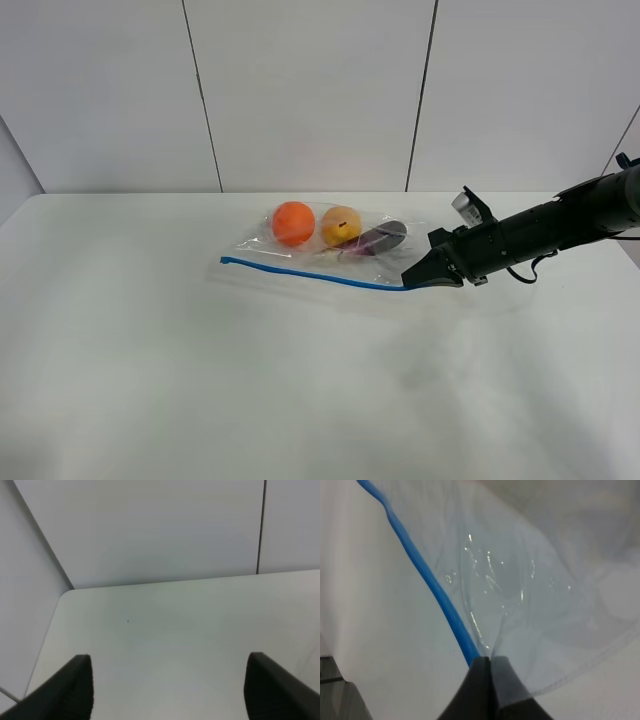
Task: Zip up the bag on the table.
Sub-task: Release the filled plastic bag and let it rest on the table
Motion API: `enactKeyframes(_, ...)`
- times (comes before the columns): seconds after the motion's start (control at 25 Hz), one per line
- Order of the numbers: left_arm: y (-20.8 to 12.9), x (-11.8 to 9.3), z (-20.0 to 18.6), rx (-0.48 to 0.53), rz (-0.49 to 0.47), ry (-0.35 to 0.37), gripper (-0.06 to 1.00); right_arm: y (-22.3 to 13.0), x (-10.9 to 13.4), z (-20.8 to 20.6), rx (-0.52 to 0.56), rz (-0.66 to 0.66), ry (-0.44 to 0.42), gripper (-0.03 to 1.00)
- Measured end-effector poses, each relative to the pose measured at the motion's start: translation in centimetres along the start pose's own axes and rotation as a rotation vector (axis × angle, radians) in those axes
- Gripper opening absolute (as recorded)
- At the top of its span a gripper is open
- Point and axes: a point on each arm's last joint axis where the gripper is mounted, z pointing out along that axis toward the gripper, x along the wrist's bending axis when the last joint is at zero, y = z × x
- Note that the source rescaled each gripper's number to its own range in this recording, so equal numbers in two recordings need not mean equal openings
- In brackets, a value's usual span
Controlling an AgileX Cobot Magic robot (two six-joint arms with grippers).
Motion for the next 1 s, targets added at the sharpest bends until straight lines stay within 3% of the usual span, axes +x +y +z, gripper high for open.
enactKeyframes(0.24,0.0,0.0,0.0,0.0,-0.003,0.0,0.81,0.09,-0.21,0.0,-0.01,-0.001,-0.024,0.01)
enactKeyframes(0.32,0.0,0.0,0.0,0.0,-0.003,0.0,0.81,0.11,-0.25,0.0,-0.012,-0.001,-0.027,0.06)
enactKeyframes(0.44,0.0,0.0,0.0,0.0,-0.003,0.0,0.81,0.14,-0.31,-0.01,-0.016,-0.001,-0.035,0.2)
enactKeyframes(0.6,0.0,0.0,0.0,0.0,-0.003,0.0,0.81,0.26,-0.54,-0.02,-0.029,-0.001,-0.06,0.51)
enactKeyframes(0.72,0.0,0.0,0.0,0.0,-0.003,0.0,0.81,0.32,-0.65,-0.03,-0.035,-0.001,-0.071,0.62)
enactKeyframes(1.0,-0.24,0.15,-0.01,0.027,0.026,0.016,0.81,0.31,-0.69,-0.03,-0.034,-0.004,-0.076,0.64)
